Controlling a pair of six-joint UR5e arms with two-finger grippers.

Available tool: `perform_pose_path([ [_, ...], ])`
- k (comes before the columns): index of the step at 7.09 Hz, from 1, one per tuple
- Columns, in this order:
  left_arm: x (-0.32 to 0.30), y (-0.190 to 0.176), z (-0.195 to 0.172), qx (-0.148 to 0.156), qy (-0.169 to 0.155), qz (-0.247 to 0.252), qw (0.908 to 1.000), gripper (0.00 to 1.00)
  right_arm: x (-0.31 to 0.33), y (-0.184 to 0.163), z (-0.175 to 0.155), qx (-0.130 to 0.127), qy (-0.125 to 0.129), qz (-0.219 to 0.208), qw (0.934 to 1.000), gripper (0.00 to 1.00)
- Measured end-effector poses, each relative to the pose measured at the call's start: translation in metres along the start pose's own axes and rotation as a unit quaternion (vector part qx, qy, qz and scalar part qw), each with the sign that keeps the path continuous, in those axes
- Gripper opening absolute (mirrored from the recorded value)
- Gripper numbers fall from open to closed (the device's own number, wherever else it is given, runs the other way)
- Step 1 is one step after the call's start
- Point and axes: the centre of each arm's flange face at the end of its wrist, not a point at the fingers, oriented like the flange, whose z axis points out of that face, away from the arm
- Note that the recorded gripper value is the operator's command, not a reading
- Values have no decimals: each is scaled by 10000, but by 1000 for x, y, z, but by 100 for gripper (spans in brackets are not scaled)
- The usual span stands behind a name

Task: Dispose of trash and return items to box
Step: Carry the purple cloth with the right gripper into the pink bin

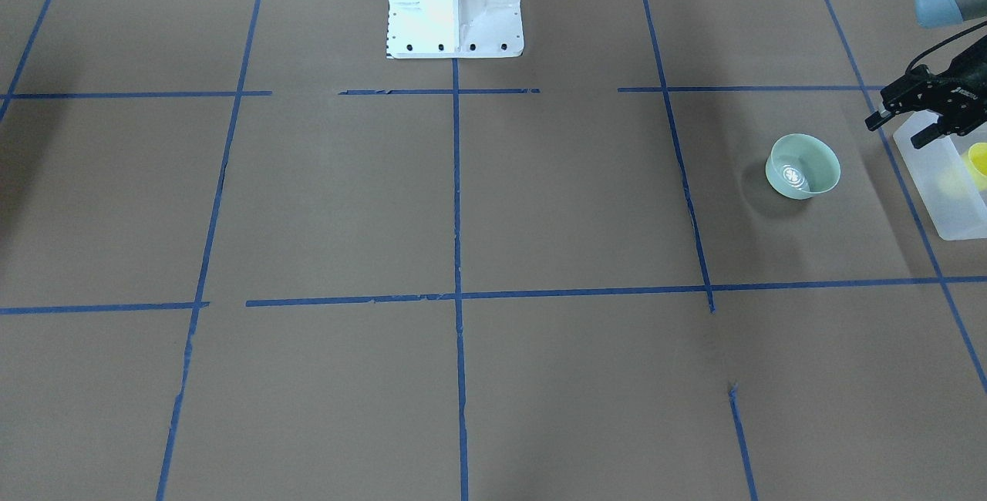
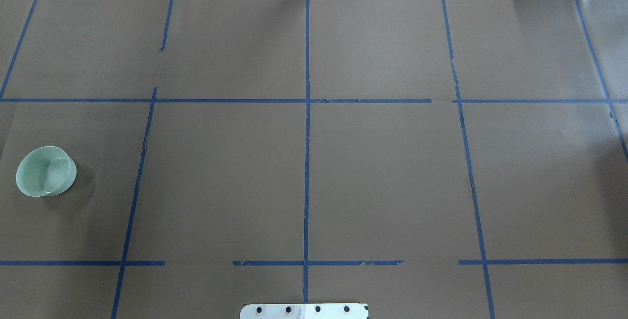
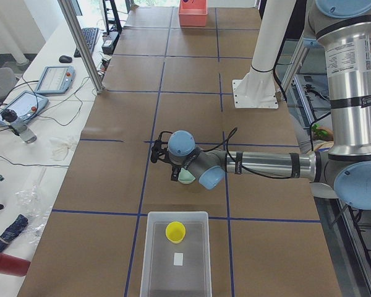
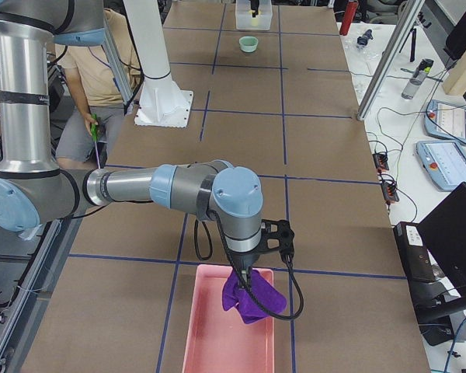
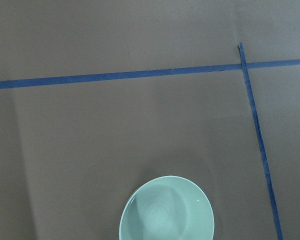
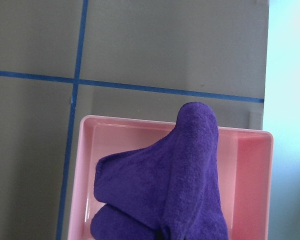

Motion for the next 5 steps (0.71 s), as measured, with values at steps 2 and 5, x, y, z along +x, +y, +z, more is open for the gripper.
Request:
perform_pose_path([
  [2, 0, 0, 1, -6, 2, 5, 10000, 100, 29, 6, 34, -119, -31, 5, 9999, 0],
  [5, 5, 2, 10, -101, 28, 66, 9999, 100, 16, -1, 101, -529, -487, 42, 9974, 32],
])
